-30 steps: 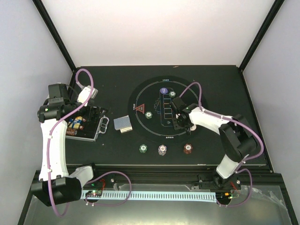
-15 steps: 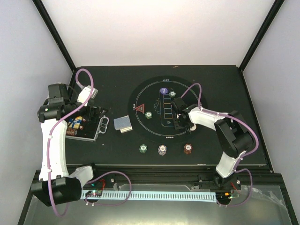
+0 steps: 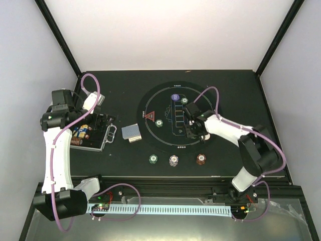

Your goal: Distribute texas hold em gaming equipment

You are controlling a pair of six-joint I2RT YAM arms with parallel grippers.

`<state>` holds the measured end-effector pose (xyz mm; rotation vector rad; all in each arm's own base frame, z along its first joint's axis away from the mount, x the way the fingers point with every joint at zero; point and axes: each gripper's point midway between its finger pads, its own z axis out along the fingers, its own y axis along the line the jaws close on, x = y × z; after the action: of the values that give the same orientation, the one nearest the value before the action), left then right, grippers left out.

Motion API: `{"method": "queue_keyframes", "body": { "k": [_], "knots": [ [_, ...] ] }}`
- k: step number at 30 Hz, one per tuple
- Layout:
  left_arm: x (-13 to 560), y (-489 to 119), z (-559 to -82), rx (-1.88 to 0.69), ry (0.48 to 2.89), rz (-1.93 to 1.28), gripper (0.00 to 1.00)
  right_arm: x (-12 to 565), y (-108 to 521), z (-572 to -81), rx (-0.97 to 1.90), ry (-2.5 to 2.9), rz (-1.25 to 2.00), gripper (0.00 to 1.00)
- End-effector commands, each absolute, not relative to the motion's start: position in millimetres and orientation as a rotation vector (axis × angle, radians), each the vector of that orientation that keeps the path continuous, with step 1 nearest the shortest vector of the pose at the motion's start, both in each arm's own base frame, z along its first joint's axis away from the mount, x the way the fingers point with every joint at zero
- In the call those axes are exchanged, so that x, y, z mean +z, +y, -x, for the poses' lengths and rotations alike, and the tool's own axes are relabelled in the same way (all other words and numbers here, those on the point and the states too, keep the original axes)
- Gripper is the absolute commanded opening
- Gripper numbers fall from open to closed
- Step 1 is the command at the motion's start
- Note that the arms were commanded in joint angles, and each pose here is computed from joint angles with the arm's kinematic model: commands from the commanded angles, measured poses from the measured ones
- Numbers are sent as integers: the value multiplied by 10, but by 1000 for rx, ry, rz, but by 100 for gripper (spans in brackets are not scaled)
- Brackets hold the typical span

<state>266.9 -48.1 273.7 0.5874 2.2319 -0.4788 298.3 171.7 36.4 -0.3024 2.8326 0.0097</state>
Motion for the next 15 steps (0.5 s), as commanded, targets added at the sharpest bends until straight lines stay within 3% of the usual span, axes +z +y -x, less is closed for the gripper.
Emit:
{"method": "queue_keyframes", "body": {
  "k": [1,7,15],
  "knots": [
    [2799,-453,-2678,-456,2220,-588,99,986,1973,-2944,80,2702,338,69],
    [2795,-458,-2685,-467,2220,-581,99,1181,2536,-2372,213,2670,525,77],
    [2807,-478,-2680,-480,2212,-579,99,793,2833,-1855,273,2742,660,78]
  ]
}}
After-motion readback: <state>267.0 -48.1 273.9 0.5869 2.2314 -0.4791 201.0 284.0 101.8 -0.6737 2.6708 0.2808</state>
